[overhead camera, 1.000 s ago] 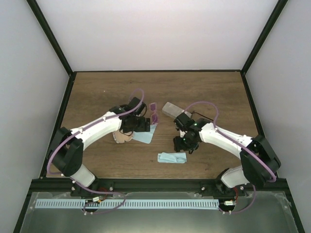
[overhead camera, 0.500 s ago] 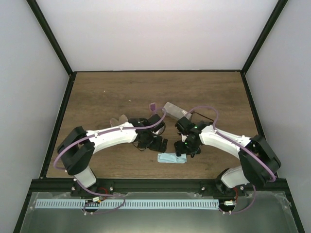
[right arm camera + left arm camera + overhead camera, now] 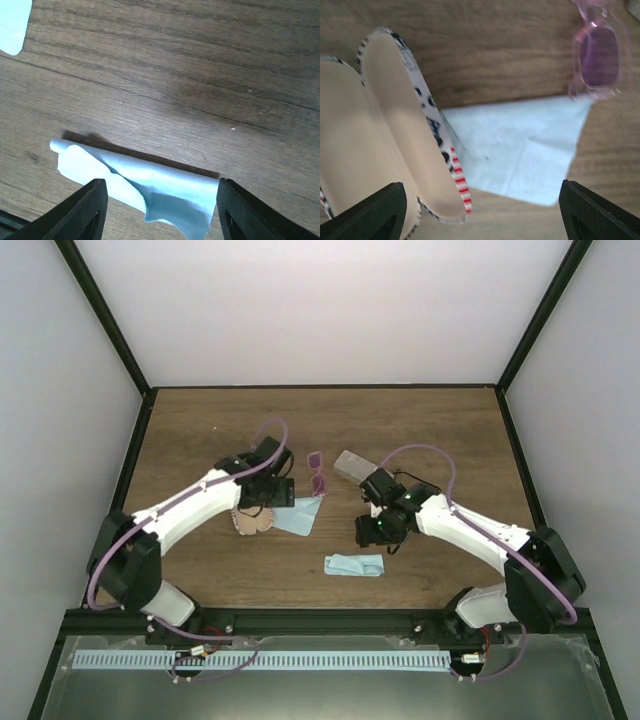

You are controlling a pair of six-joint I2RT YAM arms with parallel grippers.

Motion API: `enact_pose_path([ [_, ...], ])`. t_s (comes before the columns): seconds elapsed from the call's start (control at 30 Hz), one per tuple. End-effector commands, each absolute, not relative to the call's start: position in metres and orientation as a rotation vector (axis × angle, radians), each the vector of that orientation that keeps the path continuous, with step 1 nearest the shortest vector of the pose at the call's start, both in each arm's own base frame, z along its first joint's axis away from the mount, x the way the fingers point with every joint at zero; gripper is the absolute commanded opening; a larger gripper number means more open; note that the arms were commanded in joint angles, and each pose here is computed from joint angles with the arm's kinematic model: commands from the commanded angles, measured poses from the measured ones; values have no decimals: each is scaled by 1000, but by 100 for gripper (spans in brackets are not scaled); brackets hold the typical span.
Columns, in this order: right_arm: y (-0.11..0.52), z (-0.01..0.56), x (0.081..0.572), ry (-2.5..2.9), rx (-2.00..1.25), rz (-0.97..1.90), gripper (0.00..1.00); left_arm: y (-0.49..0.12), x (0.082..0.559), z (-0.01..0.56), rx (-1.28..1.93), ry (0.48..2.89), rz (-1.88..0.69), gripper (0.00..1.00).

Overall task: Organize the sunglasses
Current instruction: Pick up the sunglasses case from the center of the board.

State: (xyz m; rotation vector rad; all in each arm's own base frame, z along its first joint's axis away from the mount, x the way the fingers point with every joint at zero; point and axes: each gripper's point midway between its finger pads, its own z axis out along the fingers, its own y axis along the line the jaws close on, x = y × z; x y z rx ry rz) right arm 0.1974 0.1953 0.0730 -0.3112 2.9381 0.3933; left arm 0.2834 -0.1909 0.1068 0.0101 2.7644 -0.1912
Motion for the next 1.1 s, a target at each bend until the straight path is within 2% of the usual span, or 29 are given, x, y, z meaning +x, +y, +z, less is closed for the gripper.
enact_pose_path([
  [0.0, 209, 84, 210, 2893, -339, 447, 62, -175, 307, 90, 52, 2801, 19, 85],
  [0.13, 210, 86, 212, 2879, -349, 448, 62, -183, 319, 71, -31, 2841, 45, 74],
  [0.33, 201, 87, 207, 2869, -337, 423, 62, -175, 320, 49, -175, 2872, 155, 65],
  [0.4, 198, 87, 207, 2865, -334, 414, 61, -175, 322, 48, -181, 2873, 163, 55],
  [0.47, 196, 85, 205, 2868, -333, 410, 61, -177, 324, 50, -229, 2861, 150, 40],
  [0.5, 195, 85, 204, 2869, -337, 409, 61, -178, 326, 53, -243, 2852, 142, 28],
  [0.57, 194, 83, 203, 2870, -335, 406, 62, -180, 326, 58, -245, 2839, 126, 12],
  [0.6, 193, 83, 203, 2871, -331, 405, 61, -180, 326, 59, -239, 2838, 123, 7],
  [0.87, 188, 81, 201, 2871, -325, 391, 62, -166, 316, 99, -457, 2713, 59, 4],
  [0.97, 181, 84, 204, 2854, -315, 359, 62, -167, 308, 117, -616, 2640, -85, 4],
  [1.07, 172, 90, 212, 2832, -286, 324, 62, -186, 305, 133, -773, 2549, -365, 4],
])
